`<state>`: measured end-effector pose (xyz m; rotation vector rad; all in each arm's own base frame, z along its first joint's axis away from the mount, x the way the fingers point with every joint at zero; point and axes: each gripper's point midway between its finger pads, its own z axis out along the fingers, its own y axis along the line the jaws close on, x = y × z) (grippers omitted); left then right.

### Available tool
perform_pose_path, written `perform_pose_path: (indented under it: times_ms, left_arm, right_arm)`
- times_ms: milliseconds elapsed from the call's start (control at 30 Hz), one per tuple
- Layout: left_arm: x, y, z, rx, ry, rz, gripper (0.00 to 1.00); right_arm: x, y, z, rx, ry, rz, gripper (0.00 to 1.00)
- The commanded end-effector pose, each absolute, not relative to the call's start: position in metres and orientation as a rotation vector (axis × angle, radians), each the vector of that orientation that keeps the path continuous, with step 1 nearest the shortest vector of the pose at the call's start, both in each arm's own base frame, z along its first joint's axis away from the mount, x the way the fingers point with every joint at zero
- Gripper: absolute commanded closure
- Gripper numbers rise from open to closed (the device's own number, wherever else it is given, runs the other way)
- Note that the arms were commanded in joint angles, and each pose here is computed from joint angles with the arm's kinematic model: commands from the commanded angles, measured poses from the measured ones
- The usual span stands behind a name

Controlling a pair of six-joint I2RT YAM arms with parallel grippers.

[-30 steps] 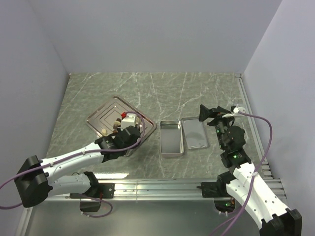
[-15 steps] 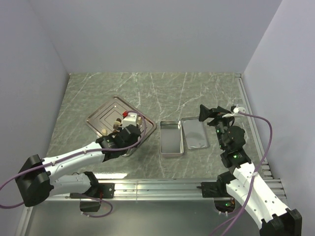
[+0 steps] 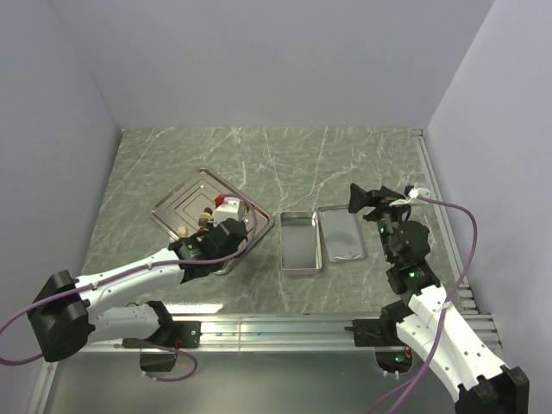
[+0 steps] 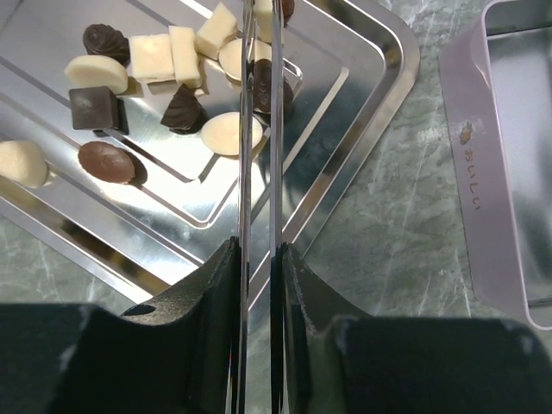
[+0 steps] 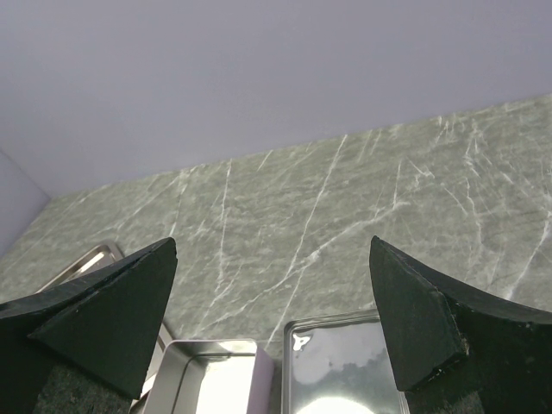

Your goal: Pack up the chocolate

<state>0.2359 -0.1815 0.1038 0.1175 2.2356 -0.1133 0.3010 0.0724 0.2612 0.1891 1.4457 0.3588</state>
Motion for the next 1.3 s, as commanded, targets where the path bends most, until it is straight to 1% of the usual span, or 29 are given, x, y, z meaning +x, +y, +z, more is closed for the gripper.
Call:
perform_pose_path:
  times_ms: [0,300,600,700,800,1033,1100,1167,1233,1267]
  left_arm:
    - [0.249,-0.184,0.144,0.068,2.134,-0.147,0.82]
    - [0.247,-0.203,0.178,0.146,2.066,-0.251,0.84]
    - [0.211,-0.256,0.199,0.386,1.985,-0.503,0.85]
    - [0.203,-0.265,0.206,0.426,1.961,-0.557,0.85]
    - [0.191,-0.275,0.204,0.477,1.967,-0.598,0.84]
    - [0.18,-0.281,0.19,0.529,2.008,-0.564,0.83]
    - [0.178,-0.282,0.189,0.538,2.007,-0.567,0.79]
    - [0.176,-0.284,0.19,0.542,2.002,-0.577,0.7]
    - [0.175,-0.283,0.192,0.54,1.997,-0.581,0.64]
    - [0.175,-0.282,0.192,0.536,1.996,-0.58,0.63]
  right_arm:
    - [0.301,0.072,0.283,0.191,1.386,0.375,0.01]
    - [0.303,0.073,0.281,0.189,1.395,0.371,0.01]
    - [0.302,0.073,0.281,0.187,1.396,0.373,0.02]
    - [0.303,0.074,0.281,0.185,1.399,0.374,0.02]
    - [0.303,0.073,0.282,0.189,1.399,0.37,0.01]
    - [0.303,0.073,0.281,0.187,1.4,0.373,0.02]
    - [0.303,0.074,0.281,0.185,1.402,0.373,0.02]
    - [0.304,0.074,0.28,0.185,1.407,0.371,0.02]
    - [0.304,0.074,0.28,0.183,1.407,0.371,0.01]
    - [0.304,0.074,0.28,0.185,1.407,0.371,0.02]
